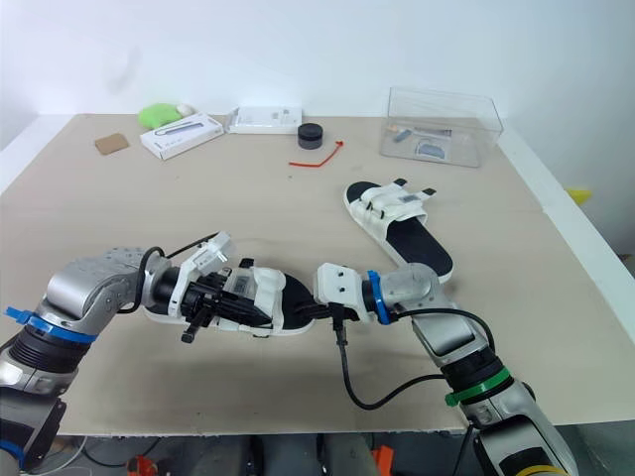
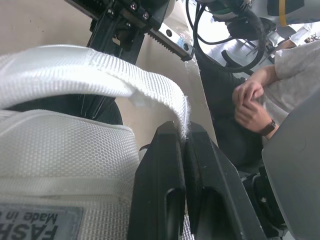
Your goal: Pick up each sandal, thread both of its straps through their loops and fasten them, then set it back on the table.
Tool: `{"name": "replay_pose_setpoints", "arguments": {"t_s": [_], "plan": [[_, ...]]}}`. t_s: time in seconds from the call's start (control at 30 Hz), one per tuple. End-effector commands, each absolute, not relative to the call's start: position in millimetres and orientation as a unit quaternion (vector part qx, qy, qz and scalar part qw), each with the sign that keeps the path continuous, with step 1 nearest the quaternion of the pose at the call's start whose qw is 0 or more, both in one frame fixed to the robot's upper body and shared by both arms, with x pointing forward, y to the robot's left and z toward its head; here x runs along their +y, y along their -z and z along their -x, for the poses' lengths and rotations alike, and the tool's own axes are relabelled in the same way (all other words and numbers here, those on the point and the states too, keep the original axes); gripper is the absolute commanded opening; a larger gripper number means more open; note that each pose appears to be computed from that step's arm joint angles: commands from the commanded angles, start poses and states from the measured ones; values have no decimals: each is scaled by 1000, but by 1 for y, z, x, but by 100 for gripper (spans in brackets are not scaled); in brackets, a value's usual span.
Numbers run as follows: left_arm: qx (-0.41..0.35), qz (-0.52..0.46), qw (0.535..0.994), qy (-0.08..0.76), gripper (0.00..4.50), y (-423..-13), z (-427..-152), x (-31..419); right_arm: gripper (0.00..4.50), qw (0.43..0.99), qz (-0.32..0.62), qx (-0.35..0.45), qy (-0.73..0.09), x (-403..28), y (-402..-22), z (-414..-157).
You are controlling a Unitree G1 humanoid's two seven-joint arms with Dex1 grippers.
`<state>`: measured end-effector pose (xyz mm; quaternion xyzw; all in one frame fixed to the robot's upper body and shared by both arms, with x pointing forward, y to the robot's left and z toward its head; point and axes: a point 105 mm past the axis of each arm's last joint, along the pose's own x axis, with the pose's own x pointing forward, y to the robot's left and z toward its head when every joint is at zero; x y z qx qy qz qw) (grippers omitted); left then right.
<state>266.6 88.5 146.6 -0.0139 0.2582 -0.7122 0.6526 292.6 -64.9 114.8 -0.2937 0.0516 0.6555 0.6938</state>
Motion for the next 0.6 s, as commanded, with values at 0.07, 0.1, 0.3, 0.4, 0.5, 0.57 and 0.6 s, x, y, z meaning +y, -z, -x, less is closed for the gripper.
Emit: {"name": "replay_pose_setpoints", "arguments": {"t_s": [0.07, 0.1, 0.3, 0.4, 0.5, 0.57, 0.6], "plan": [[278, 19, 652, 705, 138, -160, -265, 101, 0, 694, 299, 62, -652, -69, -113, -295], [270, 22, 652, 708, 179, -167, -265, 103, 0, 694, 299, 61, -652, -69, -113, -295], [215, 68, 656, 720, 439, -223, -263, 116, 0, 694, 298, 62, -652, -69, -113, -294], [210, 92, 635, 737, 446, -252, -245, 129, 0, 694, 299, 63, -652, -71, -112, -294], [232, 125, 603, 753, 446, -264, -219, 137, 0, 693, 300, 64, -653, -72, -111, -293], [260, 126, 590, 754, 446, -254, -204, 137, 0, 692, 300, 64, -654, -72, -111, -292], [277, 122, 588, 750, 446, -243, -196, 136, 0, 691, 300, 64, -655, -71, -111, -292]]}}
